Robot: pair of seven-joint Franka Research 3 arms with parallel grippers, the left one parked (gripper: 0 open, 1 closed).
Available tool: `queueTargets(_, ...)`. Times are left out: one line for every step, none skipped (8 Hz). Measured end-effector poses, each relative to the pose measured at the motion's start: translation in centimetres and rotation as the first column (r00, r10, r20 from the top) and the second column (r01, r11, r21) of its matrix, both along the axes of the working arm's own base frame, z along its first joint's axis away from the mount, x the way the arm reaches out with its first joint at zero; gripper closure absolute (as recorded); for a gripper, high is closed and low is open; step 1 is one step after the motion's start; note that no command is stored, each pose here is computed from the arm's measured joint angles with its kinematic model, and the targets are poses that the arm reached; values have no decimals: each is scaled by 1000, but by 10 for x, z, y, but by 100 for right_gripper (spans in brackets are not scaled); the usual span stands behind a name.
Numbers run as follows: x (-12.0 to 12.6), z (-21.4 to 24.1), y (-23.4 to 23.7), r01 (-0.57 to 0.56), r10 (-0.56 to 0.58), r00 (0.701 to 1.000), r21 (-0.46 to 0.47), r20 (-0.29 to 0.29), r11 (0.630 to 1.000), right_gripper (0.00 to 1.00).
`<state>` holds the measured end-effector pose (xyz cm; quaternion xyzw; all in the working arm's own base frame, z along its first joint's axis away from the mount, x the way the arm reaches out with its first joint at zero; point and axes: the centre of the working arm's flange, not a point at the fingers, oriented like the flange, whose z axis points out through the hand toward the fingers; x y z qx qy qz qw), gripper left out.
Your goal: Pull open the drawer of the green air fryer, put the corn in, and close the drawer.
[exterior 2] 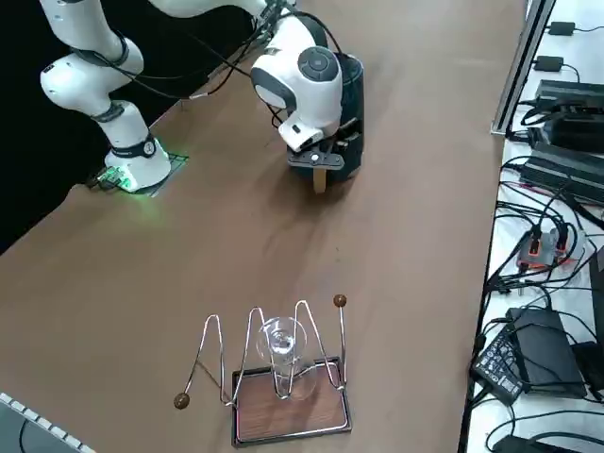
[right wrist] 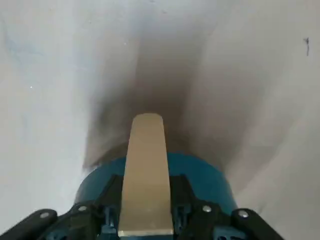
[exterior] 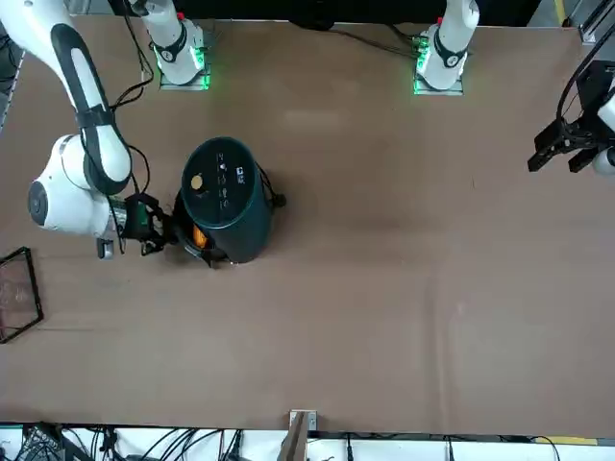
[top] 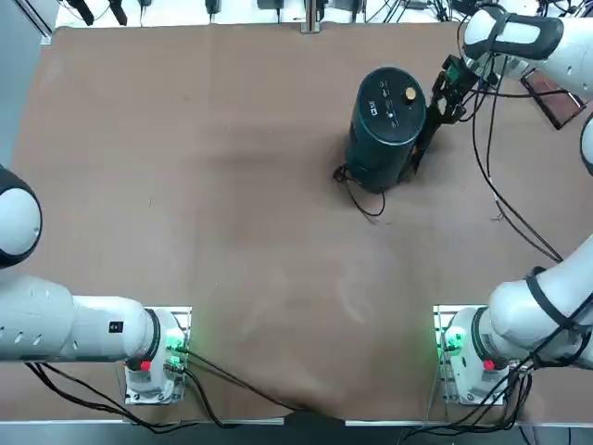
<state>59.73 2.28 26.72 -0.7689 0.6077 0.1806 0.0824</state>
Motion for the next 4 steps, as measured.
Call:
queueTargets(-1,0,2,3,-3,1000,4,0,1000,53)
queueTargets(-2,-2,4,10,-10,1000,12,1,1000,53)
queueTargets(-4,-4,7,16,-16,1000,15,6,1000,53)
queueTargets(-6,-5,10,18,-18,1000,14,14,1000,53)
